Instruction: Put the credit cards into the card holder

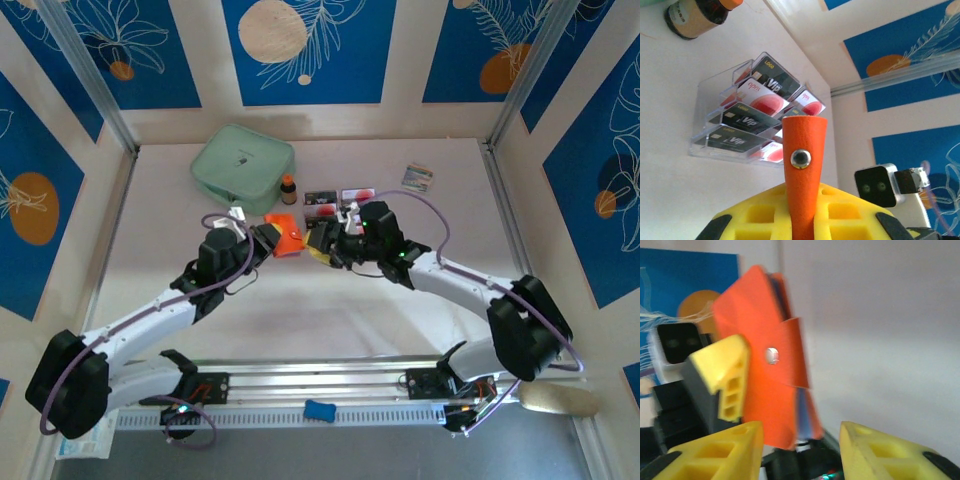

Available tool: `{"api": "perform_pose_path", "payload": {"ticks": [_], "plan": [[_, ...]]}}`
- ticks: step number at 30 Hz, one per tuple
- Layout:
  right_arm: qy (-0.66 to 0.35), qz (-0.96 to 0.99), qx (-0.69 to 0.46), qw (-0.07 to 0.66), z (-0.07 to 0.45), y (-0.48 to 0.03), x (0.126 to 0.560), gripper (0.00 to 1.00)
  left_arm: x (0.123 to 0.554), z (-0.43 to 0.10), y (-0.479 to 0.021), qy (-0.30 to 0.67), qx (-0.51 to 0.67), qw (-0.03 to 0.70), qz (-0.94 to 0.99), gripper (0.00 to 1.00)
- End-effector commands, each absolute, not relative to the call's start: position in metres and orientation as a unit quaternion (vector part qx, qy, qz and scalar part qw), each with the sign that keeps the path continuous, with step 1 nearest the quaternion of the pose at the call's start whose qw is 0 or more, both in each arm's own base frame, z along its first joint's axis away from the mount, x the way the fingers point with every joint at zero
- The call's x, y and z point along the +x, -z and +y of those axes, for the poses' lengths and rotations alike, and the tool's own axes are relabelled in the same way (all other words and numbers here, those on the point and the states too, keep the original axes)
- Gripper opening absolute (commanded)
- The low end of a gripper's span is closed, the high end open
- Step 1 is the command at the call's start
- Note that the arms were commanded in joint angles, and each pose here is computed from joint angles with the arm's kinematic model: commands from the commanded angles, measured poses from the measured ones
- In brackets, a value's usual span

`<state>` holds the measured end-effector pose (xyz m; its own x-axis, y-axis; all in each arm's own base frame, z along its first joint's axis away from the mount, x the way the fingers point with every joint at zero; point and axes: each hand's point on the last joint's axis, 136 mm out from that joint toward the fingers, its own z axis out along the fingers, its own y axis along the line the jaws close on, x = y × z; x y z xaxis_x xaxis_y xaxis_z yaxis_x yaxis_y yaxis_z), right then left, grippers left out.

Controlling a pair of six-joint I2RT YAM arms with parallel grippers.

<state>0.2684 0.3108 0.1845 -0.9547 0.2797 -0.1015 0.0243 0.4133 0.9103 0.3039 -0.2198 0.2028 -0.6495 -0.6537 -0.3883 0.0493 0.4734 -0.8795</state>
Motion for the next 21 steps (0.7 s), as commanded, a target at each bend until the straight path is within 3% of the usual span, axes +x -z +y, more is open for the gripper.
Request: {"api": "perform_pose_path", "payload": {"ticks": [1,8,21], "plan": [[-0.431,0.885,0.067,0.166,0.274,-0.166,0.265,0.48,0.292,-0.225,-0.208,0.456,-0.124,0.383,0.794,0.02],[-0.343,0.919,0.011,0.195,0.267,-0.16,0.269,0.54,0.28,-0.228,-0.19,0.442,-0.085,0.365,0.815,0.0],[-0.337,0.917,-0.048,0.209,0.319,-0.17,0.274,0.56,0.282,-0.238,-0.183,0.473,-0.108,0.333,0.809,0.0]]}}
